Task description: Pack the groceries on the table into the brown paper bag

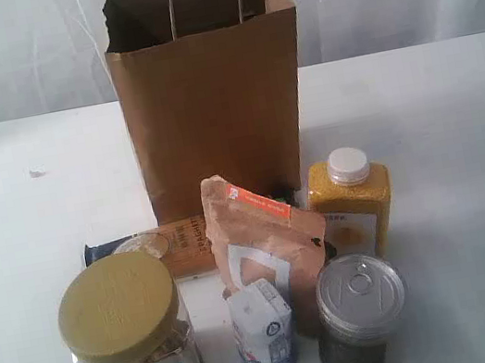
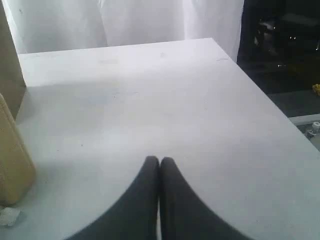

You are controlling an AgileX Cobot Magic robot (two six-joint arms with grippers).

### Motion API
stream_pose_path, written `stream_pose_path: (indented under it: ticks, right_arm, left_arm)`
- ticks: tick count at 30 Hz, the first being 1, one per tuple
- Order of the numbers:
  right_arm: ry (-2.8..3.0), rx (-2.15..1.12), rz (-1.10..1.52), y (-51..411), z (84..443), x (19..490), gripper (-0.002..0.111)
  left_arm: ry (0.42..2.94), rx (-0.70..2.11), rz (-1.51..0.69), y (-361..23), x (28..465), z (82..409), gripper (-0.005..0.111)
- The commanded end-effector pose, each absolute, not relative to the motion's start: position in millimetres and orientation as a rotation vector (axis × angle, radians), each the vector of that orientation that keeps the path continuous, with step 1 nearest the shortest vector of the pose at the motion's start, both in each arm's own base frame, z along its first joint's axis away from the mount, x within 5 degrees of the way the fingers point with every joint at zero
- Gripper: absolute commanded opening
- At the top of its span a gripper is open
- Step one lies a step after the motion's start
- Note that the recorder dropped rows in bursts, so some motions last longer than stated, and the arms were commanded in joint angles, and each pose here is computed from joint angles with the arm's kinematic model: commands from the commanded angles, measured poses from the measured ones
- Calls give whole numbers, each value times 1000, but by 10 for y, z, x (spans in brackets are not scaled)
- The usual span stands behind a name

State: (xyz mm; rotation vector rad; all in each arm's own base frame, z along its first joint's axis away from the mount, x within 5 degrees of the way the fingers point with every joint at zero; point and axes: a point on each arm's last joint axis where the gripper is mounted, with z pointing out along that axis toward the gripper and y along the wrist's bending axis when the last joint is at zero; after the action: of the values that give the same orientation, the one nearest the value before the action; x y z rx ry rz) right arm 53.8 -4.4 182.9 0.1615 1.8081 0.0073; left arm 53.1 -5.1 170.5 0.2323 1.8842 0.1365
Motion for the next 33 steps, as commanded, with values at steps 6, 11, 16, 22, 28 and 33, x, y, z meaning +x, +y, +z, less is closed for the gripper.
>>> stream_pose_path:
  ticks: [6,11,16,22,28,33]
  right_arm:
    - [1790,160,0,-48,1848,539,0]
    - [1790,160,0,-48,1848,539,0]
    - [1790,160,0,-48,1848,539,0]
    - [1780,138,-22,-51,1859,541,0]
    - [1748,121,-33,-50,1888,547,0]
    - [1740,122,-31,-50,1896,549,0]
  left_arm:
    - [1881,227,136,-50,530,1698,0]
    - [1881,227,136,-50,530,1698,0]
    - [1881,227,136,-50,530,1698,0]
    - [1881,227,136,-50,530,1698,0]
    - [1881,227,136,-50,530,1698,0]
    - [1881,227,136,-50,530,1698,0]
